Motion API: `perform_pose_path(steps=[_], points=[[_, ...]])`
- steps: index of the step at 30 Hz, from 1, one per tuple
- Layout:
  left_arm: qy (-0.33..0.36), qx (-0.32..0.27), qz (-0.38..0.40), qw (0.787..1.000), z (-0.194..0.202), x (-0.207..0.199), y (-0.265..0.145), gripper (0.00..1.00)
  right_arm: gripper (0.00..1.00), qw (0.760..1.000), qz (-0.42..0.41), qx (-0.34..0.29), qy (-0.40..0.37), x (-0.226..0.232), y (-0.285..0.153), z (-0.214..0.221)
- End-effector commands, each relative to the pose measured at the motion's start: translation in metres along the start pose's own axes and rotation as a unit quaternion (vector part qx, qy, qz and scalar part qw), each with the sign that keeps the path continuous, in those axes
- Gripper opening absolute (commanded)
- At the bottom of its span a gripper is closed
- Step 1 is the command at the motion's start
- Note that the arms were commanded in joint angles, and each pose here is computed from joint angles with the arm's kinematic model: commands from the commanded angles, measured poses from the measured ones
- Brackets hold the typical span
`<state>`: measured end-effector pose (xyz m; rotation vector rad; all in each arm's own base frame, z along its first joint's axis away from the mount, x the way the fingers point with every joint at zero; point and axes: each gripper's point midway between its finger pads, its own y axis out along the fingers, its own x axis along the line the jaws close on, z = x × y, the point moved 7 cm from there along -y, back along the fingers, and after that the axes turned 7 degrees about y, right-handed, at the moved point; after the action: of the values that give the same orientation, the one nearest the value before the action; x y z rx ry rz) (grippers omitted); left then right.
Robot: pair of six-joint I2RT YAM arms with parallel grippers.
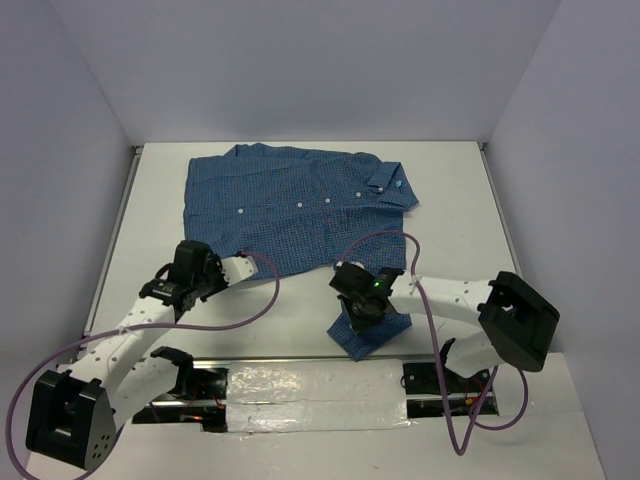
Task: Fold and stack the long sleeve shirts
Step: Fold the shirt
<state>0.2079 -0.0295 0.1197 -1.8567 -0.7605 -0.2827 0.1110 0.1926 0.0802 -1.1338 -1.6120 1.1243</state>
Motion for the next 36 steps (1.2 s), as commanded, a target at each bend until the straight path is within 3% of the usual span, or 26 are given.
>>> perform_pose_path(steps=[1, 8, 15, 18, 25, 29, 33, 36], points=[[0.011, -0.002, -0.009, 1.000, 0.000, 0.001, -0.002, 0.00, 0.00, 1.000, 0.000, -0.010, 0.002, 0.001, -0.002, 0.000], [0.002, 0.029, 0.015, 0.999, 0.008, -0.008, -0.015, 0.00, 0.00, 0.996, -0.013, -0.071, 0.056, -0.009, -0.059, 0.000], [0.042, 0.026, 0.016, 0.999, 0.016, -0.022, -0.049, 0.00, 0.00, 0.983, -0.086, -0.116, 0.117, -0.015, -0.125, 0.009], [0.042, 0.025, 0.034, 0.998, 0.016, -0.027, -0.059, 0.00, 0.00, 0.970, -0.113, -0.159, 0.143, -0.022, -0.169, 0.007], [0.056, 0.002, 0.077, 0.995, 0.010, -0.033, -0.067, 0.00, 0.00, 0.915, -0.195, -0.308, 0.175, -0.044, -0.285, -0.003], [0.051, -0.050, 0.135, 0.988, -0.010, -0.033, -0.076, 0.00, 0.00, 0.894, -0.208, -0.371, 0.142, -0.036, -0.325, -0.027], [0.036, -0.058, 0.187, 0.980, -0.018, -0.036, -0.086, 0.00, 0.00, 0.868, -0.197, -0.436, 0.134, -0.039, -0.369, -0.047], [0.012, -0.050, 0.182, 0.982, -0.018, -0.035, -0.081, 0.00, 0.00, 0.858, -0.171, -0.474, 0.102, -0.040, -0.377, -0.059]])
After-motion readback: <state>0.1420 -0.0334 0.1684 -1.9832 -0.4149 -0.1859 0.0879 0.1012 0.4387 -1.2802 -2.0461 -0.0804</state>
